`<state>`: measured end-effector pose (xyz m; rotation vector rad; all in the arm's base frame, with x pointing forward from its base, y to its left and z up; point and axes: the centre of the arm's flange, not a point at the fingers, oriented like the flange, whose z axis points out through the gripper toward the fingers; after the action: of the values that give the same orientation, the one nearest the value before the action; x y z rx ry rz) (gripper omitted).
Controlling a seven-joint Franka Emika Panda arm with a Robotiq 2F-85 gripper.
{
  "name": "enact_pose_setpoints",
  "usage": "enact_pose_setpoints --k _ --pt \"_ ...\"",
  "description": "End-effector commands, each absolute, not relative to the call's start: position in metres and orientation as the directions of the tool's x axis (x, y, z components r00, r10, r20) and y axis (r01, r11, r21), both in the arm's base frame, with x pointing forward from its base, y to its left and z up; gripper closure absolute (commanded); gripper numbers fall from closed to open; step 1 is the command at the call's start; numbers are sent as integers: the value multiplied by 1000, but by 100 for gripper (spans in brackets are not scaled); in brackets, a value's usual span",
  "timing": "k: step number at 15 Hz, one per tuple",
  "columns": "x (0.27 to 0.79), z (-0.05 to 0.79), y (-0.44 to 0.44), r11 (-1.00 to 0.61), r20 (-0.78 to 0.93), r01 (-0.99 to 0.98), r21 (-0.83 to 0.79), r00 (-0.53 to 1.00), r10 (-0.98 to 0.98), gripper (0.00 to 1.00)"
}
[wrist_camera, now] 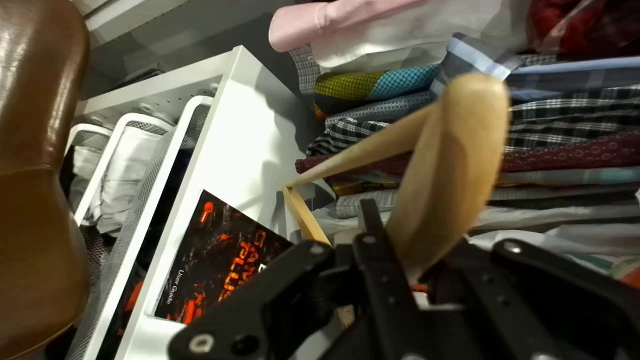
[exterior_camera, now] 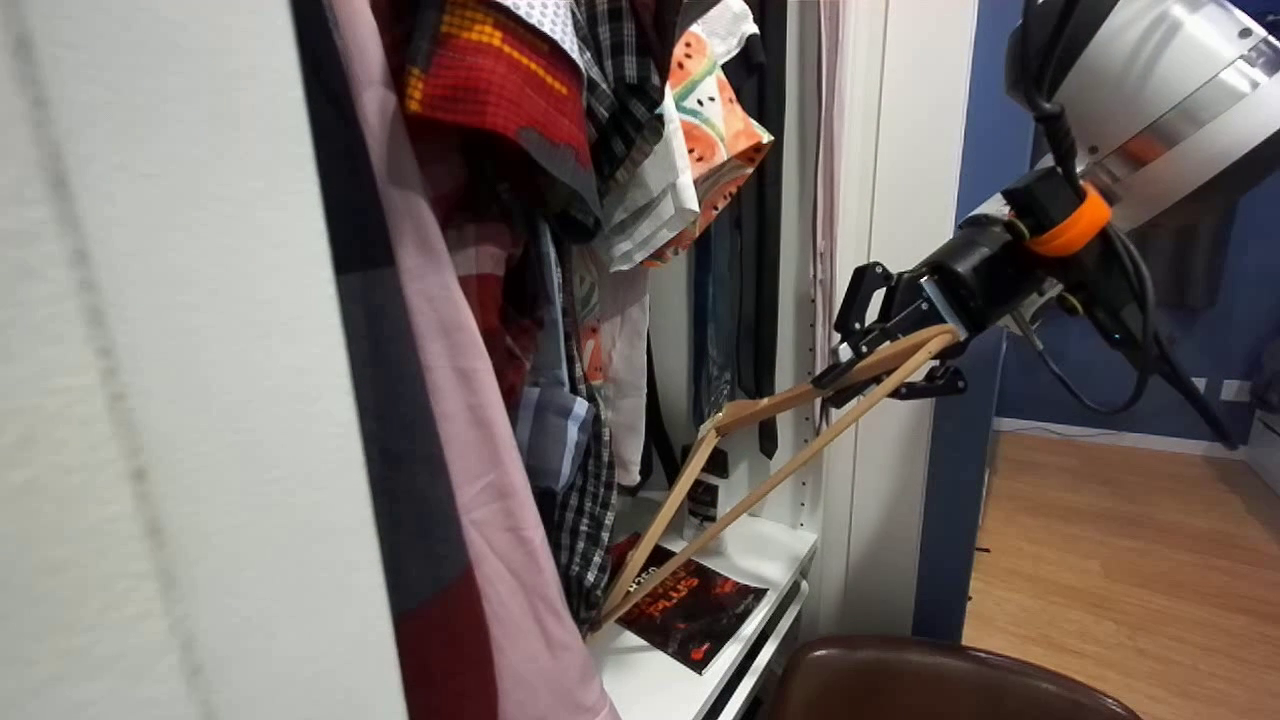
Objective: Put the wooden clothes hanger on the shelf
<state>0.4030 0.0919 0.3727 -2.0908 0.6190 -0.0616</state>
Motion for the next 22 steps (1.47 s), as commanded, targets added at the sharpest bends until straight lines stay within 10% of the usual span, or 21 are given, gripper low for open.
enact_pose_setpoints --k 1,9,10,22 --pt "423 363 110 -441 -172 -394 -806 870 -462 96" --pt "455 346 114 -462 -132 -376 -803 869 -477 96" --pt "439 353 106 -463 -158 -395 -794 869 -470 84" --pt "458 336 112 -386 -182 -406 -828 846 -501 96"
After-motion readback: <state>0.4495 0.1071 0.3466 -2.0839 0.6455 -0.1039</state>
